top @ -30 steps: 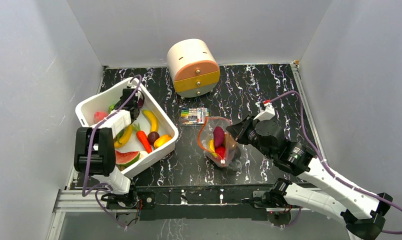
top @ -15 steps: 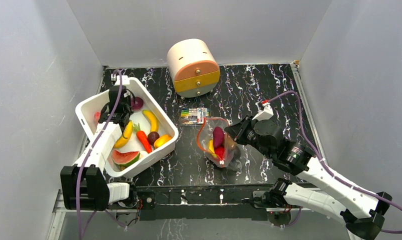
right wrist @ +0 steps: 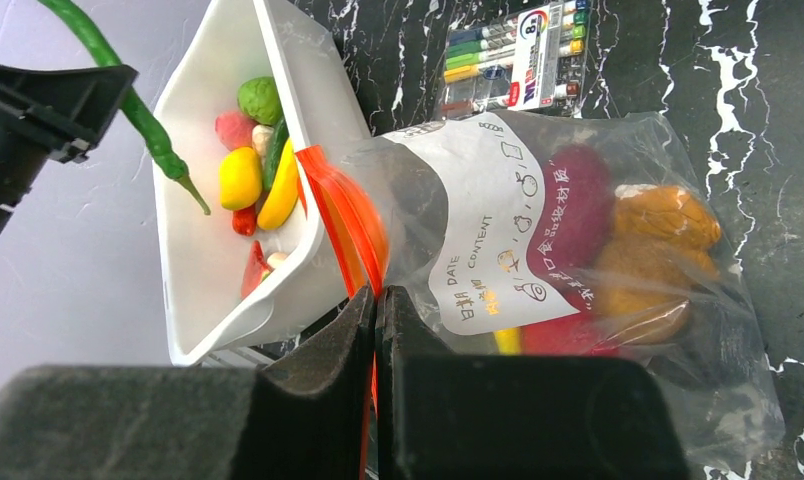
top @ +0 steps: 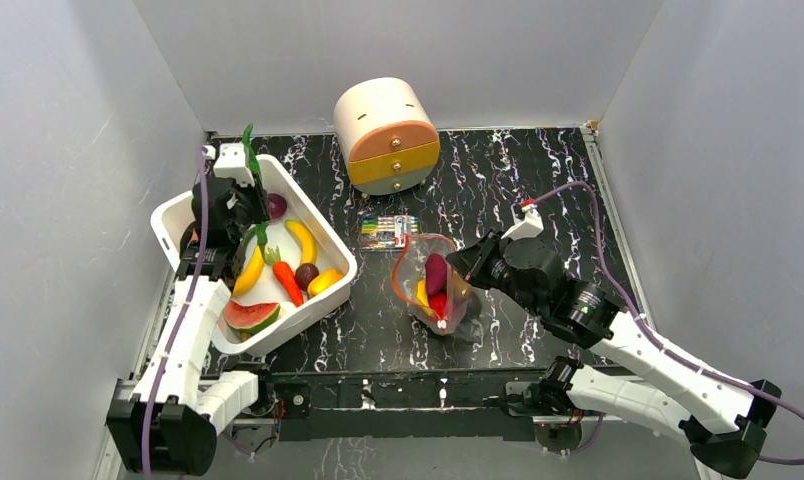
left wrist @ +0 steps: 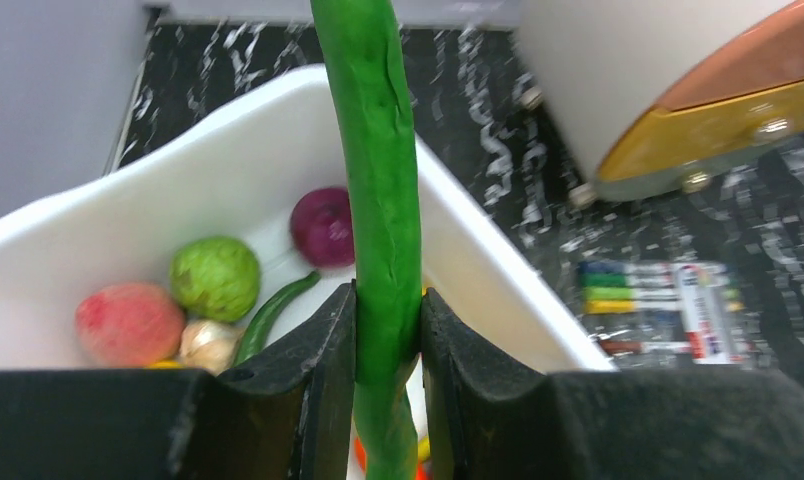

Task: Place the food in the zip-top bag and seal the zipper
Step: Pick up the fake vegetable from the bin, then place the fake vegetable in the zipper food storage bag.

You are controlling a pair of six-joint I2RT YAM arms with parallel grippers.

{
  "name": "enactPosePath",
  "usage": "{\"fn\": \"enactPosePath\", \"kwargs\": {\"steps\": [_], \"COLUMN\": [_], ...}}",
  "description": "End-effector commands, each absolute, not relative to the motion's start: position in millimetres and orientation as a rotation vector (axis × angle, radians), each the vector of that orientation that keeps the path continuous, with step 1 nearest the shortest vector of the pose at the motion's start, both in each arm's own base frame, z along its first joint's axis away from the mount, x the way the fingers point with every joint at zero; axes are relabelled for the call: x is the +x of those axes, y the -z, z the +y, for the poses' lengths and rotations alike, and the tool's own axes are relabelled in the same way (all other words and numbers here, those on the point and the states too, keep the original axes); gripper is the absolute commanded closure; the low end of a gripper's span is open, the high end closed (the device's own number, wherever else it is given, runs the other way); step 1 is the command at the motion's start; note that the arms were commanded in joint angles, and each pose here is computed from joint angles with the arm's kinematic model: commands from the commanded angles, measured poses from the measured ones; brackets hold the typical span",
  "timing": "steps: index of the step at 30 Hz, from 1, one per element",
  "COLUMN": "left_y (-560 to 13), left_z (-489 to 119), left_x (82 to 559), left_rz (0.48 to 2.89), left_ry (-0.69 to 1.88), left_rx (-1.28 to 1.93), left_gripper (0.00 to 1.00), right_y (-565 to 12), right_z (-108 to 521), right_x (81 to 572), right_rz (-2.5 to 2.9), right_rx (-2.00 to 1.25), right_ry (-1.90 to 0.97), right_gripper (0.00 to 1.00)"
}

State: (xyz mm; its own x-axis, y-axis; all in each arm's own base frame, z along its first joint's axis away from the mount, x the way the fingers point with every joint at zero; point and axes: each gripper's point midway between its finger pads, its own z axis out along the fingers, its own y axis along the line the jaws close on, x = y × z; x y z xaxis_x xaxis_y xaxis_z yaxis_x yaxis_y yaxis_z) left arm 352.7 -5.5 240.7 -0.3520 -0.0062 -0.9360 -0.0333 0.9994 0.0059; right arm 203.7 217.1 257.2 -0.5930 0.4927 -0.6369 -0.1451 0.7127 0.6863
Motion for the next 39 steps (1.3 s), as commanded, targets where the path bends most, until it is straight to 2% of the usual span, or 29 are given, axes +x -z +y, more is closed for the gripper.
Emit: {"fn": "enactPosePath", "kwargs": {"steps": [1,13,21,34,39], "left_y": [-293,-362,-377,-388,-387], "left_z": [-43,-113,-138,-164,-193], "left_x": [345,316,299,278,268], "left_rz": [1.743,1.492,1.347,1.178,1.146], "left_ry": [0.205,0.675,0.982,1.138,1.157], "left_rx": [0.044,0.19,0.124,0.164,0.228], "left_gripper": [0.84,0.83,0.83,0.86,0.86], "right_y": [-273,-284,-288,-304,-306], "right_z": [226,233,238,255,263], "right_x": [209,213,213,217,218], "right_rz": [1.968,1.943,1.929,1.893,1.889], "right_rx": [0.283,0.306,0.32,0.358,0.366], "right_ry": [-0.969,-1.005,-1.048,-1.165,-1.205], "right_gripper": [1.0,1.0,1.0,1.0,1.0]}}
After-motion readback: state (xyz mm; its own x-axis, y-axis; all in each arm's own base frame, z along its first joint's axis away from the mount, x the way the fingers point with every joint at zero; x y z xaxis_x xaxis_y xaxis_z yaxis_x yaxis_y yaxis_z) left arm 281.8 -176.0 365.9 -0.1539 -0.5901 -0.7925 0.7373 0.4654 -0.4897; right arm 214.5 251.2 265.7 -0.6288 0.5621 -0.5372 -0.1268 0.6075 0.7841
